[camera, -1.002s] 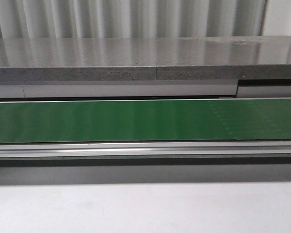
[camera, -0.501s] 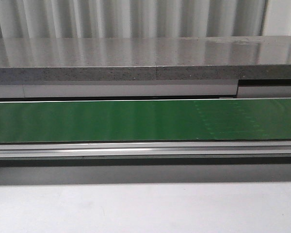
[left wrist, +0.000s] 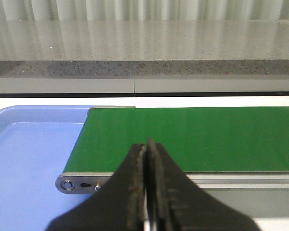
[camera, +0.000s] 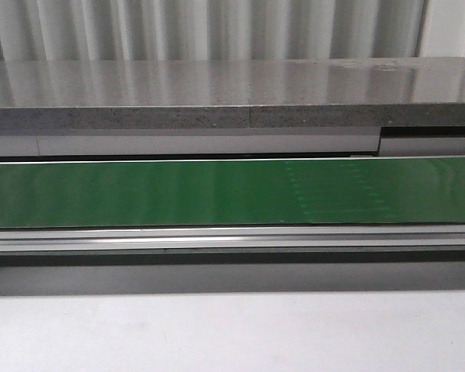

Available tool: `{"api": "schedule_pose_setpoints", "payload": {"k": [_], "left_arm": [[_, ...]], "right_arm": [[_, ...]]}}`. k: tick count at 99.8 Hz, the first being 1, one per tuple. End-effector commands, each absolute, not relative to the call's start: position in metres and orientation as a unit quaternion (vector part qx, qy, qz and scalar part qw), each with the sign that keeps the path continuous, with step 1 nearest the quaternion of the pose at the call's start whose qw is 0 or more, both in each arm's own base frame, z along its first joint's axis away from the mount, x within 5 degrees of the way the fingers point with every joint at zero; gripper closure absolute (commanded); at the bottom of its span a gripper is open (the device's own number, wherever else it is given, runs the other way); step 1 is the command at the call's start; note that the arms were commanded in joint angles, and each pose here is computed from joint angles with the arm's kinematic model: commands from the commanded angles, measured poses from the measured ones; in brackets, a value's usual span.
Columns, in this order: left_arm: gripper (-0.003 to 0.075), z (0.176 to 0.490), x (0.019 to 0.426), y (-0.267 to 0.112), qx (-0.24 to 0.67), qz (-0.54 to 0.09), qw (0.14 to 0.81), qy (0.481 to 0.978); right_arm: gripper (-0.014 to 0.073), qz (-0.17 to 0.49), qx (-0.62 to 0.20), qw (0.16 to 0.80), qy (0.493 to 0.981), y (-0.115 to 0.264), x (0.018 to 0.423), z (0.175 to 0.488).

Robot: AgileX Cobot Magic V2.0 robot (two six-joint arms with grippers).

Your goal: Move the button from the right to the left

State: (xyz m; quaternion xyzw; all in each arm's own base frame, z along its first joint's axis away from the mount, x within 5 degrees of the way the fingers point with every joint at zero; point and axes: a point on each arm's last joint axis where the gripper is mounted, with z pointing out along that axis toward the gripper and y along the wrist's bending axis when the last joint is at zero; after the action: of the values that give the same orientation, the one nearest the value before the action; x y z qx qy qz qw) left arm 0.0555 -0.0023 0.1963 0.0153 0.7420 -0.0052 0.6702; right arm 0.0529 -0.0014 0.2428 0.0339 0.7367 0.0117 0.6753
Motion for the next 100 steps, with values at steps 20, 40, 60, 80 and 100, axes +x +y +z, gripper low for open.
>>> {"api": "schedule_pose_setpoints", "payload": {"k": [20,40,60,80,100], "left_arm": [[0.074,0.196,0.054,-0.002,0.007,-0.007,0.701,0.713],[0.074,0.196,0.054,-0.002,0.007,-0.007,0.701,0.713],[0.074,0.196,0.054,-0.002,0.007,-0.007,0.701,0.713],[0.074,0.196,0.054,-0.002,0.007,-0.007,0.701,0.713],[0.074,0.196,0.054,-0.002,0.007,-0.007,0.701,0.713]], "right_arm": [[0.0662,0.003,0.034,0.611,0.791,-0.003,0.075,0.286],[0.0661,0.003,0.037,0.52,0.853,-0.004,0.099,0.295],[0.0639,0.002,0.04,0.421,0.906,-0.005,0.13,0.305],[0.0319,0.002,0.041,0.366,0.93,-0.006,0.164,0.321],[0.0066,0.003,0.044,0.358,0.933,-0.008,0.199,0.335]]}}
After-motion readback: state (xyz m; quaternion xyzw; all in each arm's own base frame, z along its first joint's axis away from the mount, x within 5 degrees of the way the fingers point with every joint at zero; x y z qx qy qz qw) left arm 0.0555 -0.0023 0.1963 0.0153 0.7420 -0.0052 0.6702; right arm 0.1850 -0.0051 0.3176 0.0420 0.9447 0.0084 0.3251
